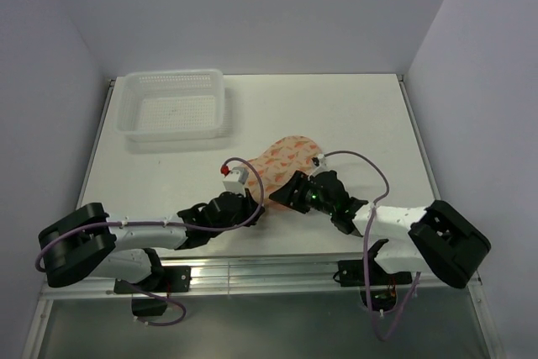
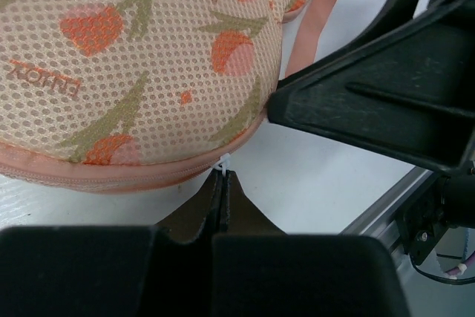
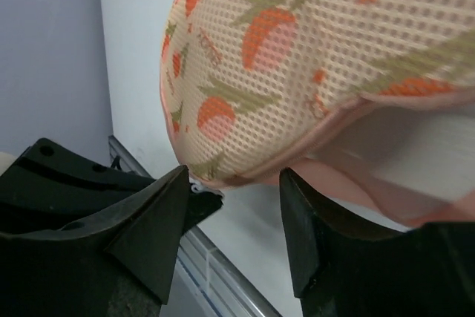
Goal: Place the bra in the laundry bag and zip it closed
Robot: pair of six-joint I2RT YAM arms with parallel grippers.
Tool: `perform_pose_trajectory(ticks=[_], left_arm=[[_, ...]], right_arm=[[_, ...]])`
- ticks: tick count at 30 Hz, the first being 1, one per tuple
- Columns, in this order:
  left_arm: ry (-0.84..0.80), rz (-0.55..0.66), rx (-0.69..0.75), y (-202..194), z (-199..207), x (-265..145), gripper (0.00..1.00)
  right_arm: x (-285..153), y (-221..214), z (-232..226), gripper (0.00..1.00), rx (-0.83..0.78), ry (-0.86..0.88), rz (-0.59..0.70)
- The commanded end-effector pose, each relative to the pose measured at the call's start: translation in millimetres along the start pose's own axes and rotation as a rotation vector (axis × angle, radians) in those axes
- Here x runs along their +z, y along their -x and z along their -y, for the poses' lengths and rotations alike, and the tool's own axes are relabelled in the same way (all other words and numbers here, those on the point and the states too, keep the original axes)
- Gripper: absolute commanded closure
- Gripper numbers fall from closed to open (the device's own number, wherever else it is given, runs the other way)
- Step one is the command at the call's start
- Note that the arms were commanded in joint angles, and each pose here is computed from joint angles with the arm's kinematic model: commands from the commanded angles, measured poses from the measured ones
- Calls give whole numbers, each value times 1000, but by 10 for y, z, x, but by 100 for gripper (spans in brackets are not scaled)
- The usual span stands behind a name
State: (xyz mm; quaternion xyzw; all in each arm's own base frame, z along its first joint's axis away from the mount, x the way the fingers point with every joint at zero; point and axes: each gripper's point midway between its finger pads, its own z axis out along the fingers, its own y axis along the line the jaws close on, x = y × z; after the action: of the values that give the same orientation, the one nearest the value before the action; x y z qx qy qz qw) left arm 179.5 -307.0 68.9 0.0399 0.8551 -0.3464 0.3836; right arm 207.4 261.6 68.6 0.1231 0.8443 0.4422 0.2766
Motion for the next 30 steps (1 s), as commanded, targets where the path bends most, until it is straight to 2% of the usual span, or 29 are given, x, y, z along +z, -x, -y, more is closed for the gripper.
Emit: perform_pose_trajectory(ticks=[1,2,3,5,6,7,15,19,25,26,28,29,30], left_arm=[[-59,20,-25,53,167,4,100],[-64,26,-18,75,180,-2,100],[-57,27,-14,77,166,-8,100],[-49,36,-4,107,150,-33,100],[-32,37,6,104,106,-45,100],[-20,41,13,111,72,-57,100],[96,94,34,203,-322,-267,100],[147,90,15,134,-564,-348,100],[169,97,0,133,-646,-444,100],[161,101,-5,144,-628,-451,100],[122,107,-19,176,-533,-440,100],[107,98,-28,160,-497,-420,100],[55,101,-40,190,-370,-397,100]], right_arm=[[115,113,-402,41,1,120,21],[129,98,-373,48,16,114,15],[148,107,-348,68,20,108,24],[152,148,-336,80,15,102,39],[139,182,-343,95,11,103,52],[129,205,-310,99,8,87,57],[-85,766,65,100,-68,-17,157],[-160,883,268,100,-95,-84,151],[-189,1098,376,100,-140,-145,152],[-181,1161,311,100,-162,-136,157],[-175,1141,225,74,-171,-104,139],[-171,1110,121,51,-186,-80,128],[-180,1083,130,41,-188,-98,125]])
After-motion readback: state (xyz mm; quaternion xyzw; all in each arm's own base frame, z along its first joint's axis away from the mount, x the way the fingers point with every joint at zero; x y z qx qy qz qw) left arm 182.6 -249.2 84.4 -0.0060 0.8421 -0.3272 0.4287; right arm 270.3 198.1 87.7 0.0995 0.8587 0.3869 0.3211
